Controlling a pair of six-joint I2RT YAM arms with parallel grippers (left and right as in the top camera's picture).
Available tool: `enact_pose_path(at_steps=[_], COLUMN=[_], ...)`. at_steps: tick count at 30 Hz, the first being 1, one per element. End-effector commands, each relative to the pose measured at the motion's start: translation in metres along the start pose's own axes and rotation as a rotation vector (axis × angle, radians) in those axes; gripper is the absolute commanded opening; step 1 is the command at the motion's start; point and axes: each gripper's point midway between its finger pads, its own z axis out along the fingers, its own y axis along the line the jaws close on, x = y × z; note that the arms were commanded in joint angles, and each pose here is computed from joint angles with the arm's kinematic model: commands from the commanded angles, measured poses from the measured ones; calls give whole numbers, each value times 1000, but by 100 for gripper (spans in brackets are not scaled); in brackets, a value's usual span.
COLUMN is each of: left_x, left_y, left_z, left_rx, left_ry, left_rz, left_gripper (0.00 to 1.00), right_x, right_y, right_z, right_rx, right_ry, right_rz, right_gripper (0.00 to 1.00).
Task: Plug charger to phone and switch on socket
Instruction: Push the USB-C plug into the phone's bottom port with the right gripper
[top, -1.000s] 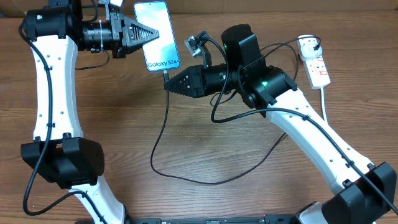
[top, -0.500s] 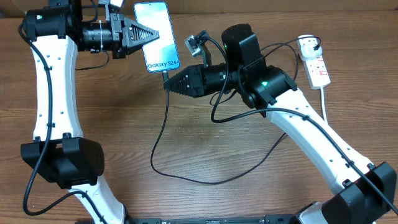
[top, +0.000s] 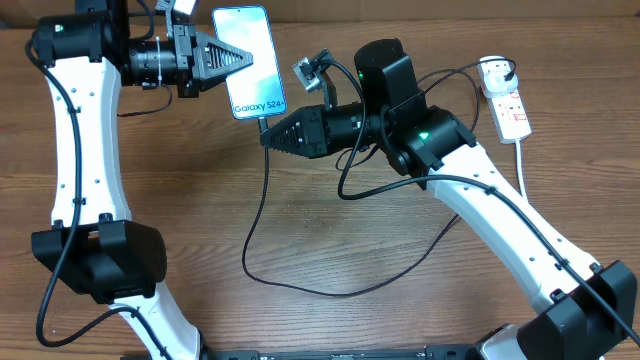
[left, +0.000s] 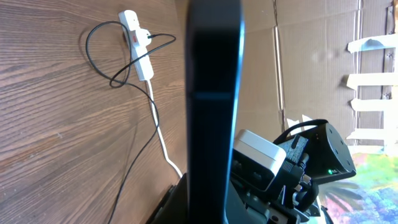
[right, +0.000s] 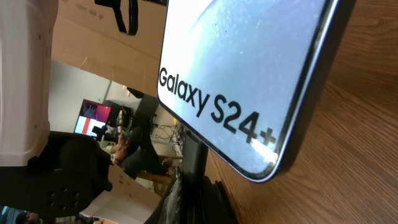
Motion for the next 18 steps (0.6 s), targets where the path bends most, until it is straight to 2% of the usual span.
enact_pose_path(at_steps=[1,18], left_x=[4,10], left_y=[-14,-14], left_z=[5,6], left_rx=[74,69], left_ry=[19,32], left_rz=[21,22], left_gripper=[4,4], right_x=[-21,-36], right_y=[7,-11], right_z=[-7,-9], right_rx=[37,56], right_ry=[-83,-126], right_rz=[-57,-38], right_gripper=[4,4])
